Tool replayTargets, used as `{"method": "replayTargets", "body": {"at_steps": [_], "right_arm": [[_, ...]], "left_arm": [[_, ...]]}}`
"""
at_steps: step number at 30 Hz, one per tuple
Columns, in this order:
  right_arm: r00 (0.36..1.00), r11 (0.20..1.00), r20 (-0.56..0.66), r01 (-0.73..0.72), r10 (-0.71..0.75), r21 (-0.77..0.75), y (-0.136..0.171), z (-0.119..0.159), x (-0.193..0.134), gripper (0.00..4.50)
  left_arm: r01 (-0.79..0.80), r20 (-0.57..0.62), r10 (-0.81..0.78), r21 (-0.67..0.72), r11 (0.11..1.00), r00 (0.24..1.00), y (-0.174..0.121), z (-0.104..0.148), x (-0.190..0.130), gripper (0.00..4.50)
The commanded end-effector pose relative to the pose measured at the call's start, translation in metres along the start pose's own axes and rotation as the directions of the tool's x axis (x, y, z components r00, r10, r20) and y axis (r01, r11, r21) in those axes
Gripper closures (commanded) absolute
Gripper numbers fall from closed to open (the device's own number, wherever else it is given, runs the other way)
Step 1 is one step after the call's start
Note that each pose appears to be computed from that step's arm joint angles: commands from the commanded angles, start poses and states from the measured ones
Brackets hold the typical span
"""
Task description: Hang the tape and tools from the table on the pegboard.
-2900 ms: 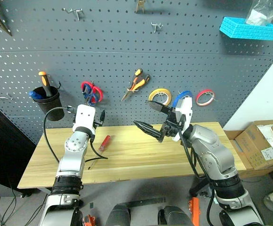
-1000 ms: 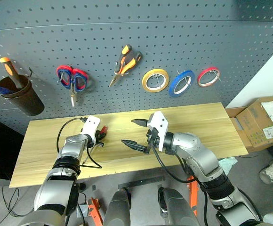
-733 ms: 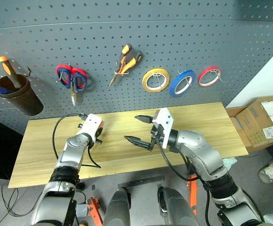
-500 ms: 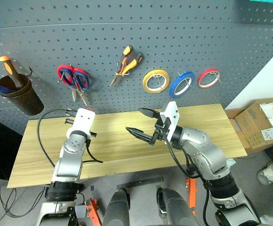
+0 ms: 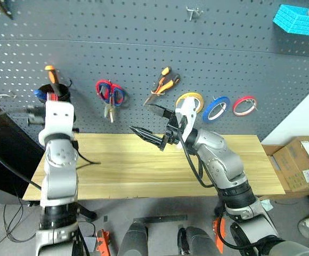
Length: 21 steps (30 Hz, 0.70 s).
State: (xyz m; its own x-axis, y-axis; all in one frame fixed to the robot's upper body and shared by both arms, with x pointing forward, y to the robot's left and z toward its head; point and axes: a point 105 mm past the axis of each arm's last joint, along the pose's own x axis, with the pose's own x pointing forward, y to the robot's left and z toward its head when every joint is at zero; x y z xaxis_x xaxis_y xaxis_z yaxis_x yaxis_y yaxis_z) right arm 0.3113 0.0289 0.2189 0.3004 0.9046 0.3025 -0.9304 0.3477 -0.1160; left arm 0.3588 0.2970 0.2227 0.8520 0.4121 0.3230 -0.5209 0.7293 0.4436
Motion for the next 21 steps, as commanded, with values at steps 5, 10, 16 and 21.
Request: {"method": "replayTargets", "body": {"at_steps": [5, 10, 16, 21], "right_arm": [[0.995, 0.994, 0.101, 0.032, -0.022, -0.106, -0.010, 0.026, 0.005, 0.00], [0.993, 0.991, 0.110, 0.059, -0.046, -0.120, -0.014, 0.027, 0.006, 0.00], [0.992, 0.989, 0.108, 0.077, -0.064, -0.126, -0.017, 0.026, 0.003, 0.00], [0.991, 0.988, 0.107, 0.092, -0.078, -0.128, -0.020, 0.027, 0.001, 0.00]], "left_arm": [[0.038, 0.186, -0.016, -0.120, 0.992, 0.982, 0.006, 0.064, 0.050, 3.63], [0.059, 0.236, -0.023, -0.144, 0.988, 0.972, 0.007, 0.086, 0.073, 3.63], [0.081, 0.261, -0.031, -0.183, 0.980, 0.965, 0.005, 0.103, 0.092, 3.63], [0.088, 0.247, -0.038, -0.191, 0.978, 0.968, 0.004, 0.097, 0.098, 3.63]]}}
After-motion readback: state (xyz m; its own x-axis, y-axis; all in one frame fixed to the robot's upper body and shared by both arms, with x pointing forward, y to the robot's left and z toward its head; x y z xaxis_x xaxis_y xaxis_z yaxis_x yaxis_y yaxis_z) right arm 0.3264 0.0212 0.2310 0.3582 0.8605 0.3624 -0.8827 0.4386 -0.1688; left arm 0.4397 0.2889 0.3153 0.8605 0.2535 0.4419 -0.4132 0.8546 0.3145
